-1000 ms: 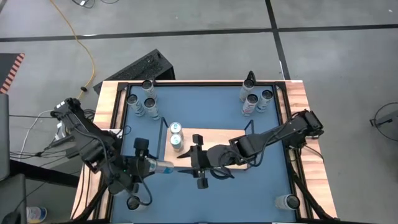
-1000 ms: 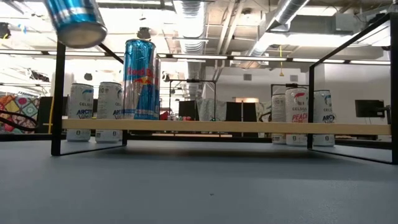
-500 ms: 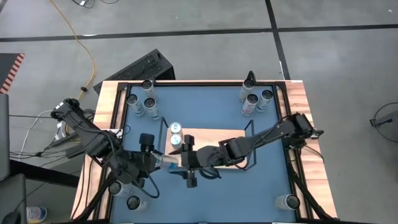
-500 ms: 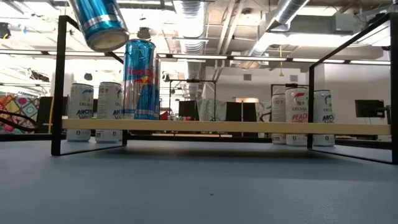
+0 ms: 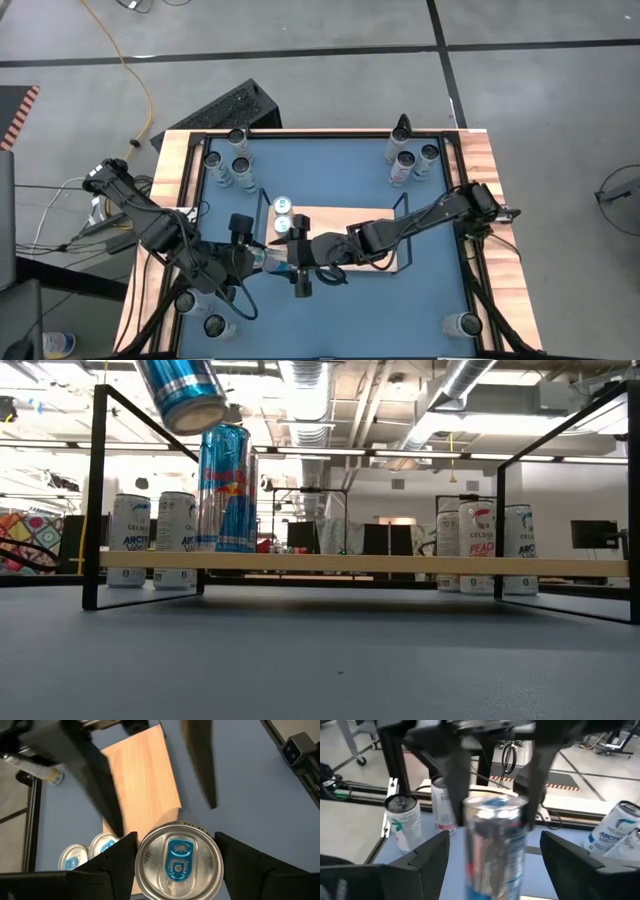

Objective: Place canned beverage on shelf
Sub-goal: Put the blue soda can on the shelf aligned with the other blue soda cans

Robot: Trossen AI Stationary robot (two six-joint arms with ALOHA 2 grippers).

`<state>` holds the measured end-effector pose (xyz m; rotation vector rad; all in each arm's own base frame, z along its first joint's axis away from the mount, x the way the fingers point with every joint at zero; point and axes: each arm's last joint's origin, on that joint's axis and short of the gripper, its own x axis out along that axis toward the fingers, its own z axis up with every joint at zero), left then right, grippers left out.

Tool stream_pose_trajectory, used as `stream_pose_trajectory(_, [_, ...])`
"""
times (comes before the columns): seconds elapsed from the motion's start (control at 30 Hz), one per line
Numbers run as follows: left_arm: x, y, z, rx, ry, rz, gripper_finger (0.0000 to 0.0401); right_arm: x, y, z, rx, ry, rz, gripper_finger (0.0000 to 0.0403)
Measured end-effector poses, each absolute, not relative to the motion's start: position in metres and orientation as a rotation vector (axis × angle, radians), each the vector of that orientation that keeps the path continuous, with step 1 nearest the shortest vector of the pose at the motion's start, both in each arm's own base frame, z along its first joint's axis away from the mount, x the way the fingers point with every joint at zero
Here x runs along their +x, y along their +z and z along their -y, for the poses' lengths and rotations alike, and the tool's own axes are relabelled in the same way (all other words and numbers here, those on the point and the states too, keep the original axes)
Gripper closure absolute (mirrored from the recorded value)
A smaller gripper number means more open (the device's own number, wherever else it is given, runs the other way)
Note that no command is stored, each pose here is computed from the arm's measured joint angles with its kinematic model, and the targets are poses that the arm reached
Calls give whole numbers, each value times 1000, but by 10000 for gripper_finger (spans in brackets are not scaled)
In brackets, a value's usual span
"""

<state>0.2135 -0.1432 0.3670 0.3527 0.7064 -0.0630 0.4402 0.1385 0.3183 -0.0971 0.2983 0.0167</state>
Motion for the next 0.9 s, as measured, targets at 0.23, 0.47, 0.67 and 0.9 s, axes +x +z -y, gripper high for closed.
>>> stream_pose_trajectory(0.23, [214,366,143,362,-58,-714,183,440,315,-136,-80,0,-336,106])
stream_pose_trajectory(0.47, [215,366,142,379,-50,-711,183,439,313,-135,-65,-9,-354,106])
stream_pose_trajectory(0.67, [218,366,139,383,-40,-706,183,440,313,-132,-63,-14,-354,106])
stream_pose_trajectory(0.9, [220,367,138,387,-41,-698,183,444,308,-130,-61,-21,-357,106])
